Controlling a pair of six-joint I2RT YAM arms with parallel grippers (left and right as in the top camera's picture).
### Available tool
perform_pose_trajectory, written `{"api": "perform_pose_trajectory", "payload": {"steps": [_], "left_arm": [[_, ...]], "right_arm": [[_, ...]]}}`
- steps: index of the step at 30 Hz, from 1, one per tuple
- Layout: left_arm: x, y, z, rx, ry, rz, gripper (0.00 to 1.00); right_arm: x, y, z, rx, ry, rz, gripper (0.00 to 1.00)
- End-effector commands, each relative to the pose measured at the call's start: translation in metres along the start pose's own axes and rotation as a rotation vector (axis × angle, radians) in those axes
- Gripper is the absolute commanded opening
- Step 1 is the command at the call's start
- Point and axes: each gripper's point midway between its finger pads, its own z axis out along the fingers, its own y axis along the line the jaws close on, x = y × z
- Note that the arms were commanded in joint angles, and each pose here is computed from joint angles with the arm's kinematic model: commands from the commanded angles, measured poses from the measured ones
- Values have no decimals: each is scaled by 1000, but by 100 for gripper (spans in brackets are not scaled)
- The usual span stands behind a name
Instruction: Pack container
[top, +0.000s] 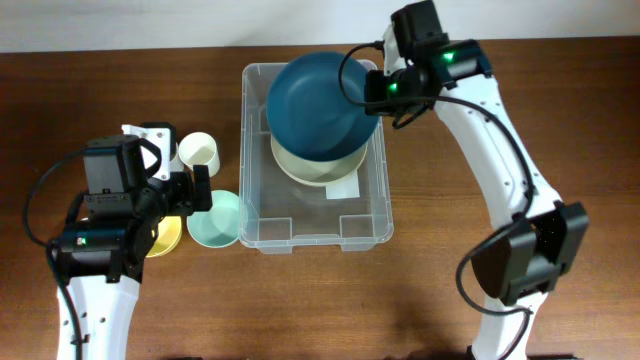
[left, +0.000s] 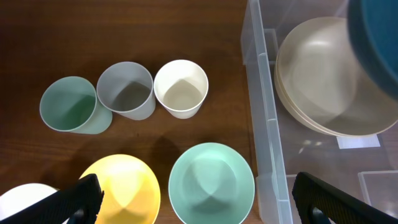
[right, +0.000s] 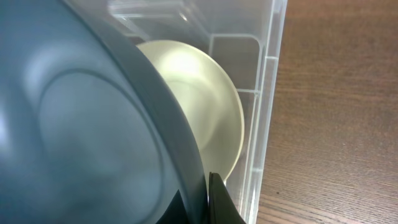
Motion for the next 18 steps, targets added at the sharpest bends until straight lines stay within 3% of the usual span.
{"api": "perform_pose_trajectory", "payload": {"steps": [1, 3, 13, 18], "left_arm": [[-7, 0, -4, 3, -20, -9, 100], [-7, 0, -4, 4, -20, -9, 100], [-6, 0, -4, 4, -15, -9, 100], [2, 20, -12, -103, 4, -23, 100]], "right_arm": [[3, -2, 14, 20, 20, -13, 4], [4, -1, 17, 20, 27, -27, 24], [-4, 4, -4, 4, -22, -52, 27], [-21, -45, -76, 149, -141, 26, 33]]}}
